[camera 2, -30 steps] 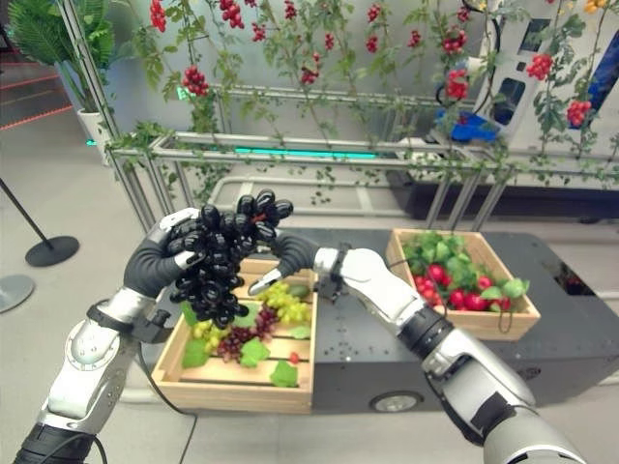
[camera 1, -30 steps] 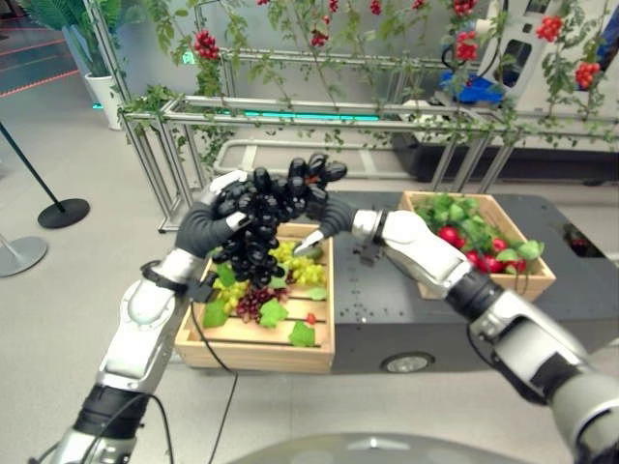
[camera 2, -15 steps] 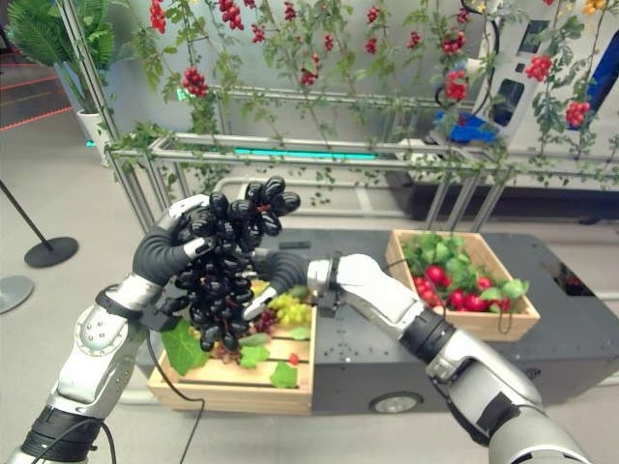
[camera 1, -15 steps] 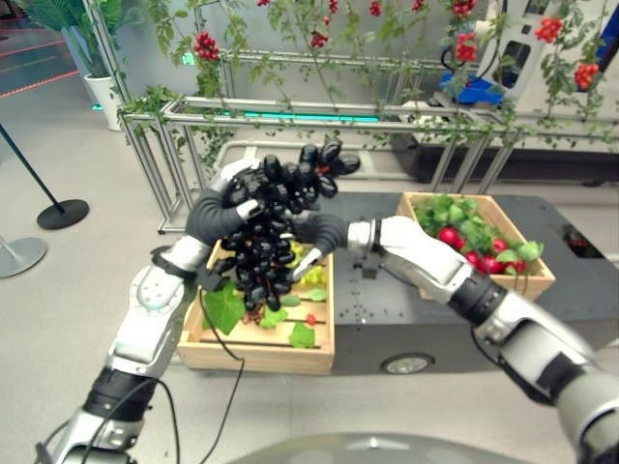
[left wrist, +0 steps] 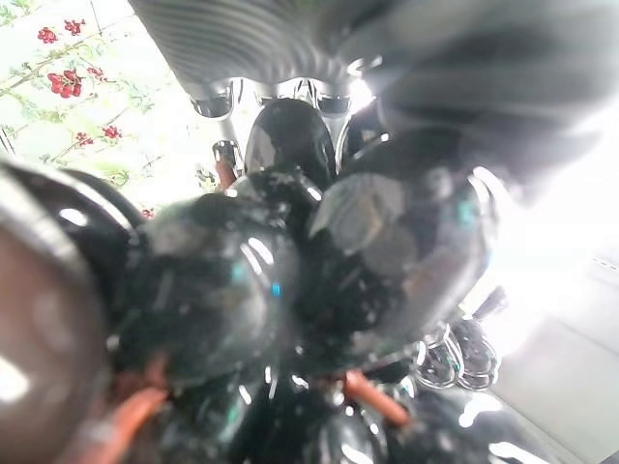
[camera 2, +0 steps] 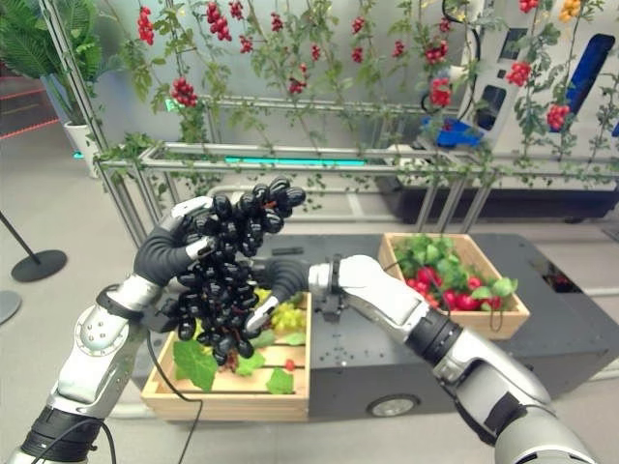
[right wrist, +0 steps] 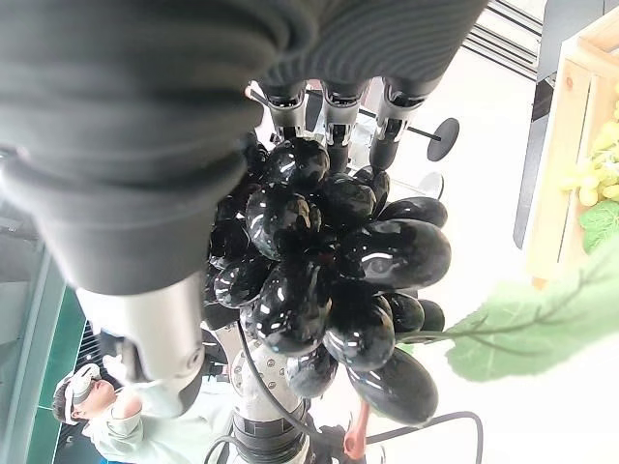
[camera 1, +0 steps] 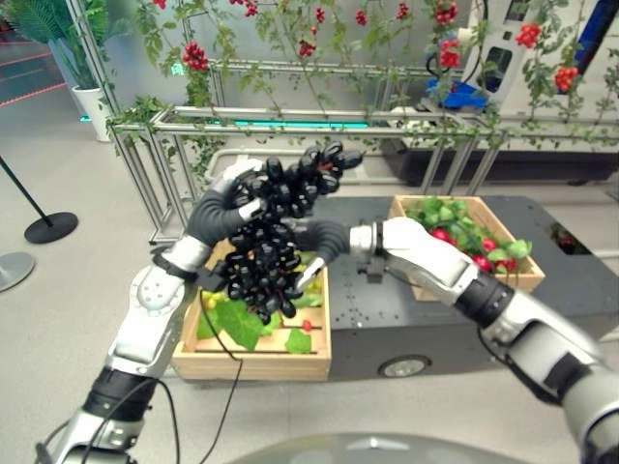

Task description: Pick up the fruits from the basket on one side to the basket on the other side

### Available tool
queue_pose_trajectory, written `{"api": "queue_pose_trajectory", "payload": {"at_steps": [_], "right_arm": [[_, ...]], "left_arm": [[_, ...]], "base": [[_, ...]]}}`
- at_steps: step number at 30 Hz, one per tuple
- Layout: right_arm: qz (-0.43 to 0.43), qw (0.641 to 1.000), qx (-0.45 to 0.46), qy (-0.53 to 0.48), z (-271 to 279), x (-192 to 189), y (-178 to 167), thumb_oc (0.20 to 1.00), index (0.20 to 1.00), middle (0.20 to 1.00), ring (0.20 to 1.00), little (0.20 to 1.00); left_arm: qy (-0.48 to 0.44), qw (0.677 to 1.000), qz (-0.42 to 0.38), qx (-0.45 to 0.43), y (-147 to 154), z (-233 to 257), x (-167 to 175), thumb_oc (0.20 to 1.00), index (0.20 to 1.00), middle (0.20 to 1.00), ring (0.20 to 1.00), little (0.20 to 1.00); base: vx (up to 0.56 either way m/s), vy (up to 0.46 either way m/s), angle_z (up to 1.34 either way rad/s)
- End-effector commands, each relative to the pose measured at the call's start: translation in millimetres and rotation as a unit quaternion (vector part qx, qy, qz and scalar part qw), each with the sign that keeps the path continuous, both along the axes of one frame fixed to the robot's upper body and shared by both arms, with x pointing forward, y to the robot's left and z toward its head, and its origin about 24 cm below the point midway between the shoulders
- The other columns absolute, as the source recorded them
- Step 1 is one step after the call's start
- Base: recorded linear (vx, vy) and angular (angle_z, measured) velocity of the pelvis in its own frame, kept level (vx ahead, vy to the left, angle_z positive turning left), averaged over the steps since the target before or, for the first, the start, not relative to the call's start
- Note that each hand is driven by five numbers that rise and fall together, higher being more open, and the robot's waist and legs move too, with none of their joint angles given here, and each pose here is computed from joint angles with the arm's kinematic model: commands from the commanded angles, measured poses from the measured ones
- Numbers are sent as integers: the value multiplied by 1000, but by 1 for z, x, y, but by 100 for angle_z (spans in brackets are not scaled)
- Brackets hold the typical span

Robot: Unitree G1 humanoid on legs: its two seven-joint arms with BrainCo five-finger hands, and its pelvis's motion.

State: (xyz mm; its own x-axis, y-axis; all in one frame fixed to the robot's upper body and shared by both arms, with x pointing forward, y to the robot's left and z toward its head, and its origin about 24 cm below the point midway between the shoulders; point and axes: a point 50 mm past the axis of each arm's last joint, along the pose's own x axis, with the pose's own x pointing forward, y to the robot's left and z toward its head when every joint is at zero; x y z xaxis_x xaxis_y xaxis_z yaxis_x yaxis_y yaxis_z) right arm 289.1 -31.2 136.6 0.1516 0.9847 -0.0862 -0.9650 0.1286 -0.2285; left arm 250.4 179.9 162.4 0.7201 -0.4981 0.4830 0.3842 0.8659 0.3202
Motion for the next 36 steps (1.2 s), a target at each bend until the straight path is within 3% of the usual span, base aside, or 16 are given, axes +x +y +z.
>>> {"api": "queue_pose_trajectory", "payload": {"at_steps": [1, 11, 20, 31, 32, 33, 34, 36], "right_arm": [[101, 991, 80, -27, 37, -19, 33, 1000, 1000, 1000, 1000, 1000], [123, 987, 103, 2, 30, -30, 46, 1000, 1000, 1000, 1000, 1000], [96, 962, 223, 125, 20, -37, 64, 1000, 1000, 1000, 1000, 1000], [65, 930, 310, 183, 22, -41, 78, 1000, 1000, 1000, 1000, 1000], [66, 930, 310, 184, 22, -41, 79, 784, 784, 784, 784, 784], [67, 931, 309, 180, 23, -41, 79, 413, 413, 413, 413, 413], [65, 932, 309, 180, 23, -41, 78, 222, 222, 222, 222, 222], [64, 931, 310, 179, 23, -41, 77, 200, 200, 200, 200, 200]], "left_arm": [[-62, 998, 9, -6, -2, 22, 11, 200, 200, 200, 200, 200], [-58, 998, -2, -18, -9, 18, 9, 200, 200, 200, 200, 200], [-70, 997, -1, -33, -13, 21, 8, 200, 200, 200, 200, 200], [-88, 994, -6, -59, -25, 26, 10, 200, 200, 200, 200, 200], [-87, 994, -6, -59, -25, 25, 10, 200, 200, 200, 200, 200], [-87, 994, -6, -61, -25, 25, 10, 200, 200, 200, 200, 200], [-87, 994, -4, -62, -25, 25, 10, 200, 200, 200, 200, 200], [-88, 994, -4, -64, -25, 26, 10, 200, 200, 200, 200, 200]], "base": [[-4, 8, -3], [0, 0, -1], [0, 0, 0], [0, 0, 0], [0, 0, 0], [0, 0, 0], [0, 0, 0], [0, 0, 0]]}}
